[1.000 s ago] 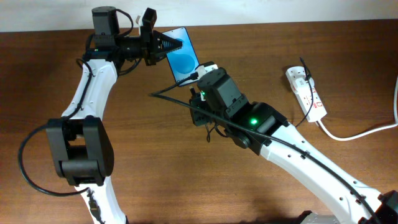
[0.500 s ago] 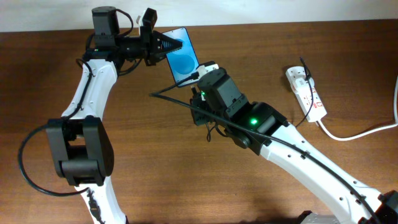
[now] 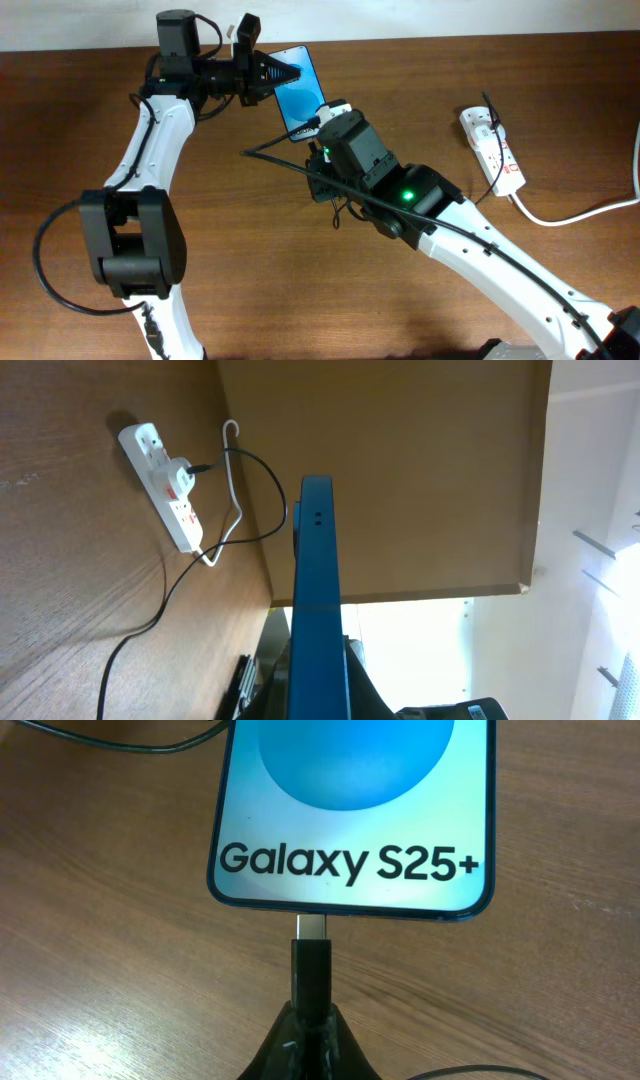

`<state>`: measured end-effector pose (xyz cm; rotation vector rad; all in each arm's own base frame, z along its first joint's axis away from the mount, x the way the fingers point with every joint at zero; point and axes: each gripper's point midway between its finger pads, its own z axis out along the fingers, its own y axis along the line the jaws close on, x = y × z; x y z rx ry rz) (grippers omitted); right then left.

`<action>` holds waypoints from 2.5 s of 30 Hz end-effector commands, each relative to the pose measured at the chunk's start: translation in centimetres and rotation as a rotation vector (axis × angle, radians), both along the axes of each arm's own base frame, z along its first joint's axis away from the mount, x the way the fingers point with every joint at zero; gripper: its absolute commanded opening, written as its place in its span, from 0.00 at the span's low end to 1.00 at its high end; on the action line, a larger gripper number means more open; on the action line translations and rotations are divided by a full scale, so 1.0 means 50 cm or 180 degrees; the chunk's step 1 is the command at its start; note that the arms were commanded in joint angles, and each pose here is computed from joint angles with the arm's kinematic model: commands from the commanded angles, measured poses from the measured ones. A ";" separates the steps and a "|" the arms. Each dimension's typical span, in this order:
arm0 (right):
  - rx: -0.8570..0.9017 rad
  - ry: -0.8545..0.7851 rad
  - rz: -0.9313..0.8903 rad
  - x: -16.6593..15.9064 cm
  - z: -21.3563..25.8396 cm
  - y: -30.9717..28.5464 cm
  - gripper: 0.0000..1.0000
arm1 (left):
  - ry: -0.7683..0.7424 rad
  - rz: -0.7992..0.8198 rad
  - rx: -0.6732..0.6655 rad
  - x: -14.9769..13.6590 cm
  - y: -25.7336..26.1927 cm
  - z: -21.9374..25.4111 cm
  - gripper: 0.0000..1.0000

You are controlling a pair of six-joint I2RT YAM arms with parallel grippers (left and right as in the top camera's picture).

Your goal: Plug charger to phone and switch on socket

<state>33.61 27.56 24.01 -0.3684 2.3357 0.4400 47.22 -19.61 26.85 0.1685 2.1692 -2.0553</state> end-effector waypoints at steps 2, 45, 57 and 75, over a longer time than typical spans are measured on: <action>-0.0054 -0.0009 -0.0125 0.012 -0.011 -0.010 0.04 | -0.0157 -0.0146 -0.0076 -0.031 -0.009 0.054 0.00; 0.0073 -0.0122 -0.0482 0.050 0.014 -0.051 0.54 | -0.0409 -0.0257 -0.0092 -0.044 -0.033 0.056 0.00; 0.0033 -0.0381 -0.0668 -0.034 0.128 -0.157 0.74 | -0.1110 -0.0074 0.0124 0.000 -0.031 -0.026 0.00; -0.0161 -0.0042 -0.0765 -0.019 0.063 -0.182 0.77 | -0.1098 0.0113 0.3064 0.022 0.058 -0.407 0.00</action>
